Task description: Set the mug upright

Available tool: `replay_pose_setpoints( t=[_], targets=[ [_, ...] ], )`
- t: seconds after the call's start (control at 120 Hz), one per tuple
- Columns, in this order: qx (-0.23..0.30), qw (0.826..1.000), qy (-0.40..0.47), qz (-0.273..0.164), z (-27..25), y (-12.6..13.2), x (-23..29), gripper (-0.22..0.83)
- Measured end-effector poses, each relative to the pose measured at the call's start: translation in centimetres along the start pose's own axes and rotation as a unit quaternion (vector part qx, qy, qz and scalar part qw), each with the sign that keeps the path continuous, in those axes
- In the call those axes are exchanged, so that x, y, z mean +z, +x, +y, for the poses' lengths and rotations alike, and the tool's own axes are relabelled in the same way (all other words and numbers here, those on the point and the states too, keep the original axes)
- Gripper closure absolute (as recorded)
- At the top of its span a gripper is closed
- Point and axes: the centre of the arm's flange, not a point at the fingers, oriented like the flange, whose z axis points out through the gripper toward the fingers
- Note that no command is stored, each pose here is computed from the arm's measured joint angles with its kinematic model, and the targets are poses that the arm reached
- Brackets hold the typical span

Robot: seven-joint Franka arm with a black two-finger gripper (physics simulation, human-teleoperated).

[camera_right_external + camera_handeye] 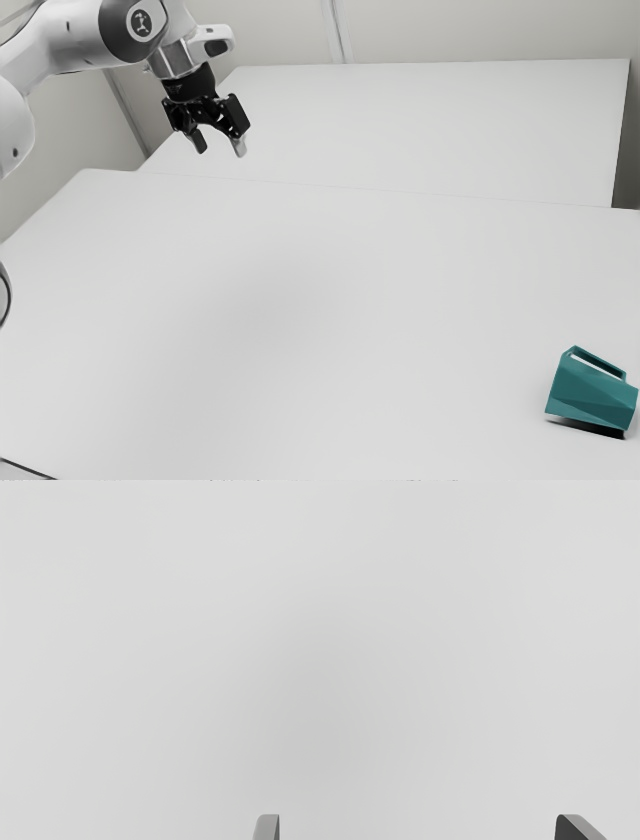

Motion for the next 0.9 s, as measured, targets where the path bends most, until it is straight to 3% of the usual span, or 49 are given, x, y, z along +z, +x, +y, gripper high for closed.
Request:
replay_pose_setpoints(
  t=[0.292, 0.425, 0.717, 0.9],
  targets=[
    [0.000, 1.000, -0.005, -0.002, 0.1, 0.0, 0.4, 0.00],
    [-0.007, 0.996, -0.086, -0.021, 1.5, 0.0, 3.5, 0.00],
    [0.013, 0.976, -0.216, -0.023, 11.7, -0.4, 11.3, 0.00],
    [0.006, 0.968, -0.249, 0.005, 17.2, -0.6, 15.6, 0.00]
  ],
)
